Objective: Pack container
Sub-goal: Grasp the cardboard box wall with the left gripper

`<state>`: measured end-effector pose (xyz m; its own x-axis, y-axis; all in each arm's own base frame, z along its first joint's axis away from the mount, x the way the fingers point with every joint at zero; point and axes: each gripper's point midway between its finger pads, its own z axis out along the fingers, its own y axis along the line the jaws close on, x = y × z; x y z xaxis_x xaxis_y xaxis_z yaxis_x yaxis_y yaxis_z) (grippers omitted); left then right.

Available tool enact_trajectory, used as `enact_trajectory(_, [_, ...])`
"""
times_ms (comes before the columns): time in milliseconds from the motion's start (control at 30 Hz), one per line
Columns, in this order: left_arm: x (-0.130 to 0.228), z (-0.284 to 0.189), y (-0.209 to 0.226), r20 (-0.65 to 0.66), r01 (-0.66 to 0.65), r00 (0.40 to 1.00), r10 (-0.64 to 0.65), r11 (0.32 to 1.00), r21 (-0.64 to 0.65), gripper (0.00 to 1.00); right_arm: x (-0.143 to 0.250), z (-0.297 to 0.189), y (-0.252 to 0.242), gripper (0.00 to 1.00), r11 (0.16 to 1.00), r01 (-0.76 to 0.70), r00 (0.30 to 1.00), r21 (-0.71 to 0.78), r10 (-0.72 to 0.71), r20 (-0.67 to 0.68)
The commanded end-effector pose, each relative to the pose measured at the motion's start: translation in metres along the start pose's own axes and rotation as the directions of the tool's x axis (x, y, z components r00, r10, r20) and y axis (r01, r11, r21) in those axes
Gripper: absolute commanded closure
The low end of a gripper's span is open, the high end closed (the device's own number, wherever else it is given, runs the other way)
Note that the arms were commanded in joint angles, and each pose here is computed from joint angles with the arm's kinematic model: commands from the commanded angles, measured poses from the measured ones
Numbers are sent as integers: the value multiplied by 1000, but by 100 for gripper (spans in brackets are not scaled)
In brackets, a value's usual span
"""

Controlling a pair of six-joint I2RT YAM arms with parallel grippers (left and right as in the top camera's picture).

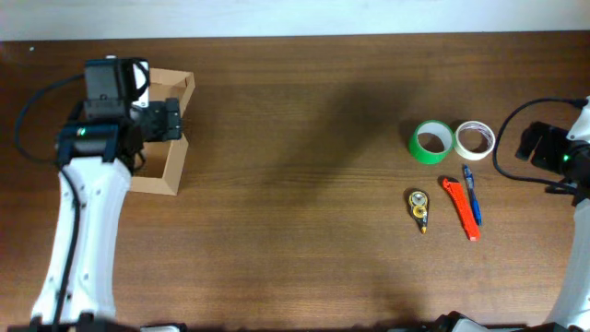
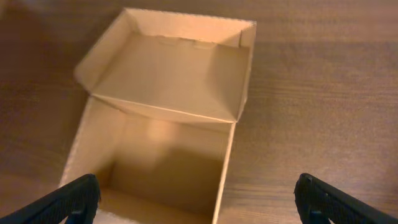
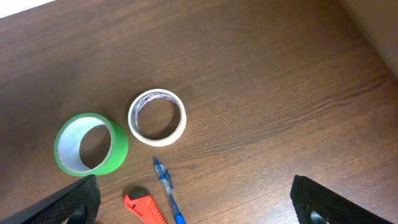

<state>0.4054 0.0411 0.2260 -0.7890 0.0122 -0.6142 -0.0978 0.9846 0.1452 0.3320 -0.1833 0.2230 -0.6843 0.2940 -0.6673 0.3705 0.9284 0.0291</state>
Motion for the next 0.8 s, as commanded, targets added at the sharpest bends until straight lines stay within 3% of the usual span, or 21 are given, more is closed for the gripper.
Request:
enact_trajectory(0, [4,13,-7,-35,-10,999,12,999,38,5,-9,-2,1,1,1000,-13,1000,-18,14,20])
enact_trajectory(67, [16,21,-11,-97,-3,995,7,999,50,25,-8,-2,1,1,1000,-14,1000,-18,14,19])
enact_trajectory(133, [30,26,-14,-162,8,987,2,998,63,36,-8,-2,1,1,1000,-14,1000,-18,14,19])
enact_trajectory(500, [81,29,-25,-375,-29,924,76,991,130,37,-8,-2,2,1,1000,-14,1000,-19,14,19])
enact_trajectory(767, [92,48,-21,-419,-117,893,162,985,130,44,-8,-2,2,1,1000,-14,1000,-19,14,19])
